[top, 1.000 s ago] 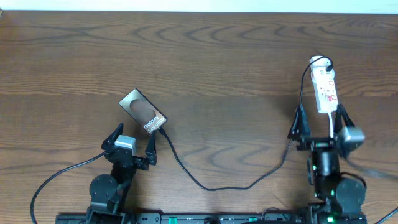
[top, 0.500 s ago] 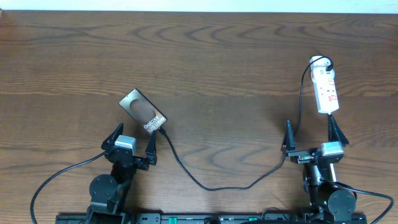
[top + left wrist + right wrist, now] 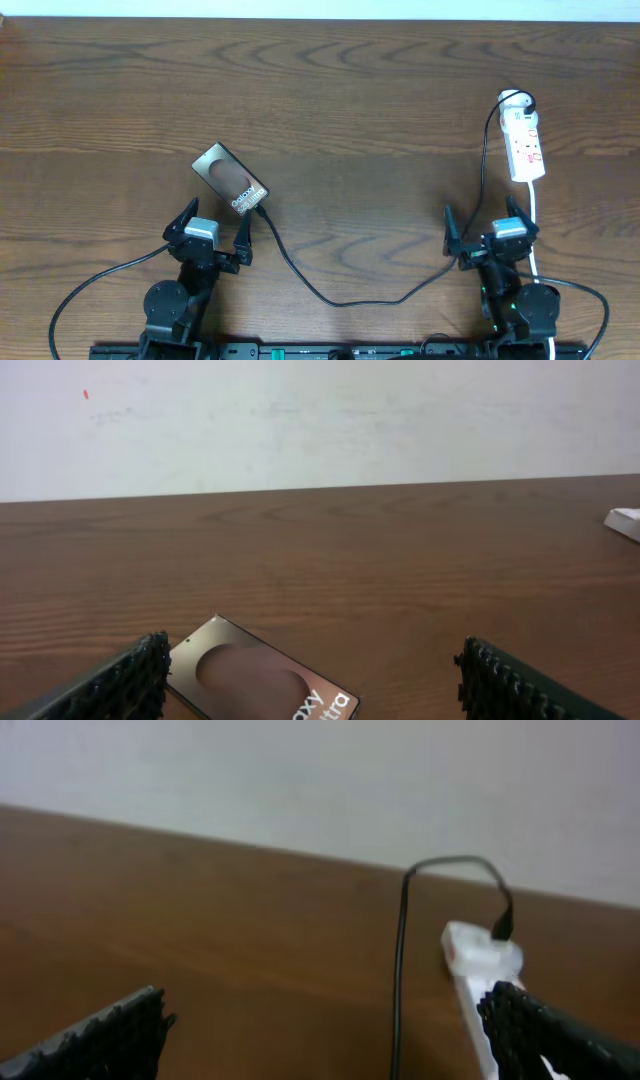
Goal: Plug charger to phone and switch on socket
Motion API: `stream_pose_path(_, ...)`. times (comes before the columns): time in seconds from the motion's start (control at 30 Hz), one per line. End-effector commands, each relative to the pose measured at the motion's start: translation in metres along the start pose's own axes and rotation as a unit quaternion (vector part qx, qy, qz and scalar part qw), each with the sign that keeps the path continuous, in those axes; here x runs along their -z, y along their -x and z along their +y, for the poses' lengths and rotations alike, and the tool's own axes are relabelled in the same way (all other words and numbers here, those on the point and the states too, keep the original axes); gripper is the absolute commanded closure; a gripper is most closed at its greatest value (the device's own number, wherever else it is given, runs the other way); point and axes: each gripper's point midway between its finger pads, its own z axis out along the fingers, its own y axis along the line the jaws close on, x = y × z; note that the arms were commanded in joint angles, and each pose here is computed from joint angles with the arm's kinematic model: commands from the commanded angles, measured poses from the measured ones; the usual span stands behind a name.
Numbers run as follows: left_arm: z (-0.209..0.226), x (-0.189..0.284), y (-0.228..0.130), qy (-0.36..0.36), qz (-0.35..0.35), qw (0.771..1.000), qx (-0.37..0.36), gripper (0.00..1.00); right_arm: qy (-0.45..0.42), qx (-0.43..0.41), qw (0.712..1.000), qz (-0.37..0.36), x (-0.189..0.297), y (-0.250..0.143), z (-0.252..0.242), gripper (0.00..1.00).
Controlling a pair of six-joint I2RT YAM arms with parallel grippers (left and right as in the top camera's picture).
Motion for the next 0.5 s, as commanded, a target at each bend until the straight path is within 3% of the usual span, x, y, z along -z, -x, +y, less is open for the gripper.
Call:
stream_pose_path(0.0,-0.006,0.0,-0.015,-0.018,0.023,1.0,-0.004,0.1,0.002,0.005,1.0,0.0,0.0,0.0,0.001,0.01)
stream_pose_path(0.47,-0.006,0.0,-0.015,-0.018,0.023,1.0,-0.004,0.1,-0.076,-0.073,0.994,0.005,0.003,-0.005,-0.028,0.01)
